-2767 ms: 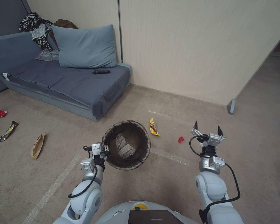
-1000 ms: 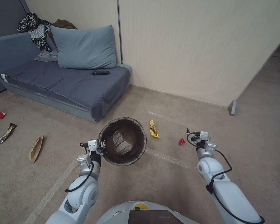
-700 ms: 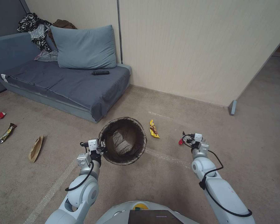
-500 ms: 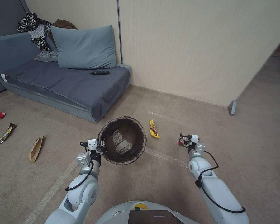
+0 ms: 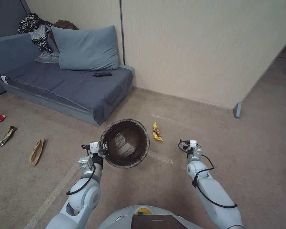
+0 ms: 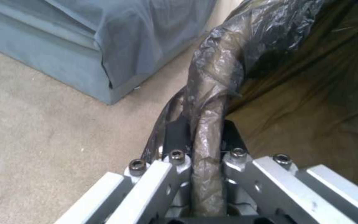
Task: Pick up the trash bin, then pick up the garbage from the floor and place it into the trash bin.
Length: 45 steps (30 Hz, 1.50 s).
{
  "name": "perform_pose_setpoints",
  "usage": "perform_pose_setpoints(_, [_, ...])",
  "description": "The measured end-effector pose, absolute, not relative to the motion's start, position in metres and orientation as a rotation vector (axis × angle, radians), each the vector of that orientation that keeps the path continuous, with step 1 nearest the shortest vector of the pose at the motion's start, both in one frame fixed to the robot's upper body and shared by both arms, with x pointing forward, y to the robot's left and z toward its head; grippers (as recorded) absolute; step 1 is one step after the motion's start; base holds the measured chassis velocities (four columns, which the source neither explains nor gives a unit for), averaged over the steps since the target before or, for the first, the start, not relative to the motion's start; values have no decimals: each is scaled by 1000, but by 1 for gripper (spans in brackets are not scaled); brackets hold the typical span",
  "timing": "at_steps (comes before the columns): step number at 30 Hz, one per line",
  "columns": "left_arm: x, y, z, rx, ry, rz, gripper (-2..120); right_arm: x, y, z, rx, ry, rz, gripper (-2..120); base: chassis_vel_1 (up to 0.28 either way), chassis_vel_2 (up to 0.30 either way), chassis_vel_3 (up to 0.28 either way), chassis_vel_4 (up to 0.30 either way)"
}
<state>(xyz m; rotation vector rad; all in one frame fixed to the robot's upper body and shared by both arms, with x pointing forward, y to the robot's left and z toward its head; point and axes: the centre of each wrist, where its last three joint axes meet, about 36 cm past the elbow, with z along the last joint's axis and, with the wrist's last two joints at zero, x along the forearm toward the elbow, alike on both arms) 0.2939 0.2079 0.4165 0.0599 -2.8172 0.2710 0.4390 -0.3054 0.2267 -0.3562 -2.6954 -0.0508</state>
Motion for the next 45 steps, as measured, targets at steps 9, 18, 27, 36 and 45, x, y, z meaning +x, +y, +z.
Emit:
perform_pose_setpoints(9, [293, 208, 418, 50, -2821, 267, 3, 442, -307, 206, -398, -2646, -57, 100, 0, 0, 0, 0])
perform_pose_setpoints(18, [293, 207, 419, 43, -2823, 269, 3, 442, -310, 190, -423, -2603, -68, 100, 0, 0, 0, 0])
perform_pose_setpoints(27, [293, 207, 421, 45, -2830, 275, 3, 451, -312, 180, -434, -2579, -74, 100, 0, 0, 0, 0])
perform_pose_setpoints(36, [294, 208, 423, 43, -2834, 279, 3, 461, -309, 180, -424, -2582, -64, 100, 0, 0, 0, 0])
perform_pose_setpoints(45, [294, 209, 424, 45, -2837, 281, 3, 469, -307, 177, -414, -2576, -52, 100, 0, 0, 0, 0])
